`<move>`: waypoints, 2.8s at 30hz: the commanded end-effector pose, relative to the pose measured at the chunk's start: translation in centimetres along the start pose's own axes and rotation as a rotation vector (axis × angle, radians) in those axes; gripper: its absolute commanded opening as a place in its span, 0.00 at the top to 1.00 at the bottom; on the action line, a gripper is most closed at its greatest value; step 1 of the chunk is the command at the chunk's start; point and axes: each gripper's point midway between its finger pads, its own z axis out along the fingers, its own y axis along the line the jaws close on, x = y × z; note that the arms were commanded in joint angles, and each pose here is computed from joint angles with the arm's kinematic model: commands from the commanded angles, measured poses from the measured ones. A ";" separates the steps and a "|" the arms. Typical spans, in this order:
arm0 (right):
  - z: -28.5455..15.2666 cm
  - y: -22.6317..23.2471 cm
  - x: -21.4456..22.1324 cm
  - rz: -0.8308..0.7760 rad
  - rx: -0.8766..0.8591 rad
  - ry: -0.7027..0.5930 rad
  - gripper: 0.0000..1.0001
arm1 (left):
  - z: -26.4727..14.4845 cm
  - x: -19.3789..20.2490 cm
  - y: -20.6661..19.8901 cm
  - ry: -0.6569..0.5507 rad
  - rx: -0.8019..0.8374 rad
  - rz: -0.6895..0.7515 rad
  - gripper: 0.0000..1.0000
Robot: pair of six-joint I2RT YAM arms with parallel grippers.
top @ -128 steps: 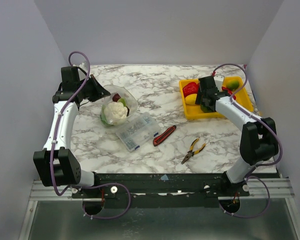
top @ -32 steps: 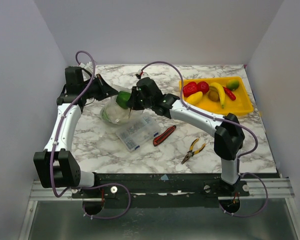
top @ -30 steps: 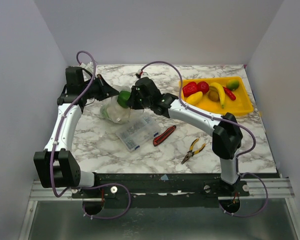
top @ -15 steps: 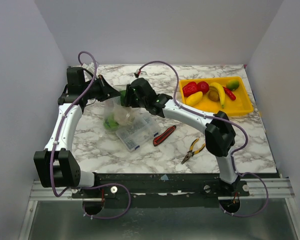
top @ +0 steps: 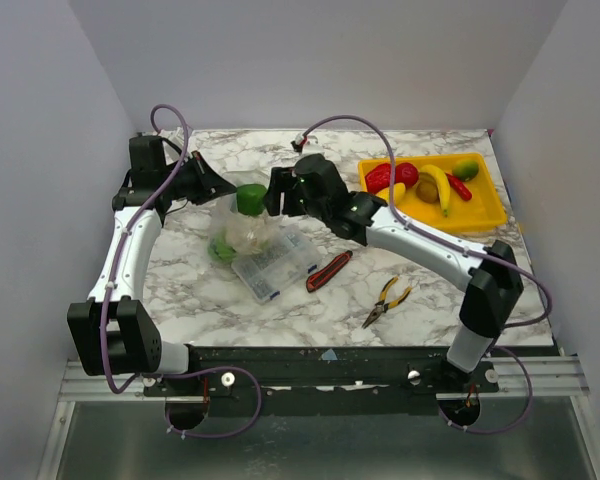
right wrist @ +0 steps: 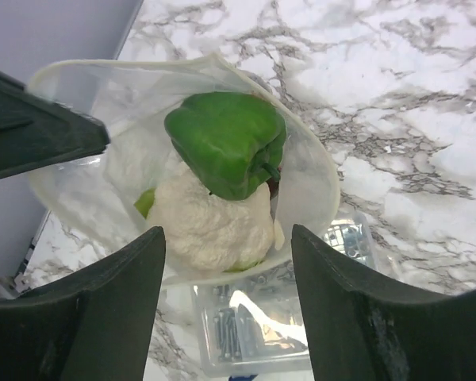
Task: Place the food in the zip-top bag and seal the zipper
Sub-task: Pick up the fake fruit from the bin.
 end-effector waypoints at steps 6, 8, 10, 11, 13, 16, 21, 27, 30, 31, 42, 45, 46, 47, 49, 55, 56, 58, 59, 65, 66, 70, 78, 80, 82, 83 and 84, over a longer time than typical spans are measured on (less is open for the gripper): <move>-5.2 -10.5 -5.2 -0.012 0.270 -0.148 0.30 | -0.2 -0.9 -0.1 -0.027 0.000 0.003 1.00; -6.3 -15.3 -5.5 0.031 0.373 -0.157 0.30 | -0.2 -0.9 -0.1 -0.028 -0.002 0.003 1.00; -7.5 -20.9 -5.5 0.093 0.488 -0.166 0.30 | -0.2 -0.9 0.0 -0.024 0.001 -0.002 1.00; -7.9 -23.3 -5.0 0.125 0.532 -0.160 0.30 | -0.2 -0.9 -0.1 -0.022 0.004 -0.004 1.00; -9.0 -27.7 -4.6 0.197 0.611 -0.159 0.32 | -0.1 -0.9 -0.1 -0.020 0.009 -0.006 1.00; -10.5 -32.7 -3.9 0.284 0.720 -0.171 0.33 | -0.1 -0.8 -0.1 -0.020 0.010 -0.007 1.00; -11.2 -38.0 -3.0 0.438 0.798 -0.213 0.33 | -0.1 -0.8 -0.1 -0.018 0.012 -0.009 1.00; -10.7 -41.6 -2.0 0.469 0.862 -0.184 0.30 | 0.0 -0.8 -0.1 -0.016 0.012 -0.010 1.00; -10.2 -42.7 -1.5 0.451 0.897 -0.168 0.30 | 0.0 -0.7 -0.1 -0.013 0.015 -0.011 1.00; -10.0 -43.0 -1.4 0.448 0.906 -0.164 0.31 | 0.0 -0.7 -0.1 -0.014 0.015 -0.010 1.00; -7.4 -46.3 0.2 0.428 0.969 -0.098 0.32 | 0.1 -0.6 -0.1 -0.006 0.020 -0.015 1.00; -6.9 -47.2 0.4 0.419 0.987 -0.085 0.32 | 0.1 -0.6 -0.1 -0.006 0.019 -0.016 1.00; -6.6 -47.5 0.6 0.417 0.990 -0.078 0.32 | 0.1 -0.7 -0.1 -0.006 0.020 -0.016 1.00; -6.5 -47.8 0.5 0.418 0.994 -0.073 0.32 | 0.2 -0.6 0.0 -0.004 0.020 -0.017 1.00; -6.5 -48.3 0.6 0.412 1.016 -0.068 0.32 | 0.2 -0.6 0.0 -0.004 0.018 -0.018 1.00; -6.2 -49.4 0.7 0.397 1.042 -0.051 0.31 | 0.2 -0.7 0.1 -0.003 0.016 -0.018 1.00; -6.2 -49.6 0.8 0.399 1.046 -0.050 0.31 | 0.2 -0.7 0.2 -0.004 0.013 -0.018 1.00; -6.1 -49.9 0.9 0.397 1.045 -0.048 0.30 | 0.2 -0.7 0.2 -0.007 0.009 -0.013 1.00; -6.0 -50.0 1.0 0.393 1.045 -0.044 0.30 | 0.2 -0.7 0.2 -0.003 0.008 -0.015 1.00; -5.3 -50.6 1.5 0.377 1.043 -0.010 0.28 | 0.3 -0.7 0.3 -0.004 0.007 -0.016 1.00; -5.2 -50.6 1.5 0.375 1.036 -0.008 0.28 | 0.3 -0.7 0.3 -0.003 0.007 -0.016 1.00; -5.0 -50.7 1.9 0.368 1.032 0.007 0.33 | 0.3 -0.6 0.2 -0.001 0.010 -0.018 1.00; -5.8 -48.9 1.5 0.369 0.968 0.008 0.53 | 0.4 -0.6 0.3 0.001 0.012 -0.024 1.00; -6.1 -48.0 1.4 0.373 0.934 0.005 0.61 | 0.4 -0.6 0.3 0.001 0.012 -0.024 1.00; -6.4 -46.9 1.3 0.374 0.886 0.007 0.69 | 0.4 -0.6 0.2 0.000 0.012 -0.022 1.00; -6.4 -46.2 1.2 0.377 0.853 0.004 0.72 | 0.4 -0.6 0.3 0.000 0.012 -0.023 1.00; -6.6 -45.6 1.2 0.378 0.833 0.002 0.76 | 0.4 -0.6 0.3 0.001 0.012 -0.023 1.00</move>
